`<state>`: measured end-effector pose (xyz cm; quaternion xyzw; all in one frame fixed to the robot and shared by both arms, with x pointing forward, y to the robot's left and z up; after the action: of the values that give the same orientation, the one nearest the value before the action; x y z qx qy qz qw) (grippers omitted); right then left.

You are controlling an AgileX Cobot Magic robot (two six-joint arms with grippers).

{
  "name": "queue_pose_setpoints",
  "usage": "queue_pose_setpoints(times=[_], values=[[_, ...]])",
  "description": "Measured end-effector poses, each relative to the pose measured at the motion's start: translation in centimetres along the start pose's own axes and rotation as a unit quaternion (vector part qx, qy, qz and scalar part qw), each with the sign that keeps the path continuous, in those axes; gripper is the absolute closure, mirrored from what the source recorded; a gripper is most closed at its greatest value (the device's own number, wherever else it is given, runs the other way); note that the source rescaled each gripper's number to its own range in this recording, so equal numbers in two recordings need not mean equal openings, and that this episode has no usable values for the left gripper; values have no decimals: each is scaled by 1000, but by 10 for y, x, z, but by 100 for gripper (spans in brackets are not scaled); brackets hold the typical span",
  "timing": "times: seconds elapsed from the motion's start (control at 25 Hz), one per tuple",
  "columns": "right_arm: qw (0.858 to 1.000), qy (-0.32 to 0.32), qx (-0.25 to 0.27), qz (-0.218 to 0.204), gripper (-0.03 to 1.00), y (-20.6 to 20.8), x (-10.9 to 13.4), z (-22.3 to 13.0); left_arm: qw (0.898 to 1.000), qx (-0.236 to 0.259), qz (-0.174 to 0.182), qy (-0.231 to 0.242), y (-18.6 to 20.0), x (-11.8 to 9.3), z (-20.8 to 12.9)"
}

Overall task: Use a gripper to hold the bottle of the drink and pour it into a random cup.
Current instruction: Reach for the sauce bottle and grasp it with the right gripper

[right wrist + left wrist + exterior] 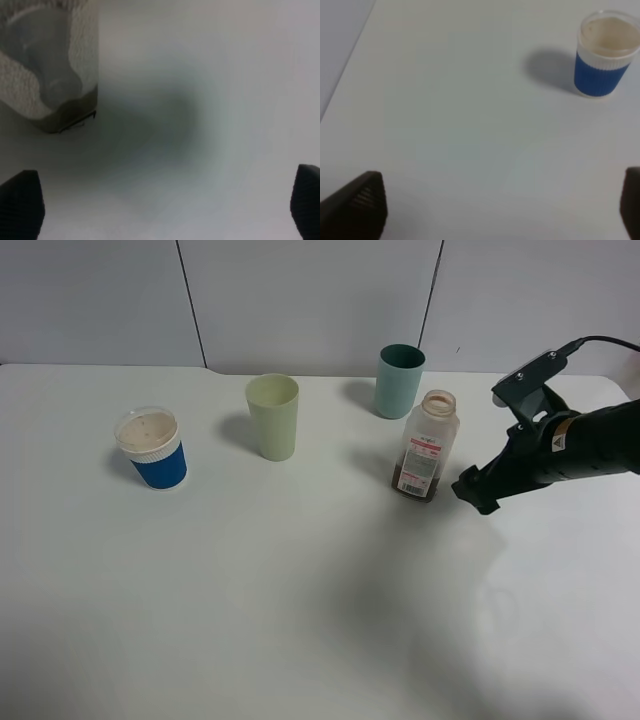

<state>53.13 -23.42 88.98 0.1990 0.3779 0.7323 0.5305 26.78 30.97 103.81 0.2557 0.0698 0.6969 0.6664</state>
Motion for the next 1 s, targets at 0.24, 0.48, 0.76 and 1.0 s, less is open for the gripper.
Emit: queue_pose_setpoints(times=[0.24, 0.48, 0.76, 1.0], values=[[997, 14, -66, 44, -3, -6, 16, -6, 1000, 0, 0, 0, 0, 0, 0], [990, 14, -127, 68, -3, -2, 25, 0, 1000, 0, 0, 0, 0, 0, 0], [985, 21, -155, 75, -3, 1, 26, 7, 1000, 0, 0, 0, 0, 0, 0], [981, 32, -171, 83, -2, 0, 25, 9, 1000, 0, 0, 0, 0, 0, 0]])
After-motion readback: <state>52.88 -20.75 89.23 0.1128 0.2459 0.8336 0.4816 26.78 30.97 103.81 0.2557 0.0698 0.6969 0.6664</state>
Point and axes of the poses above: a point on each arm's last joint axis where the gripper is mounted, y pointing back along that axis away from the gripper, x along the wrist's bending axis when the last joint is at zero, z = x × y, the point moved 4 cm from there along -y, pointing out along that axis toward the gripper, and after that the axes turned 14 degrees about -y, right-handed, at the moved point
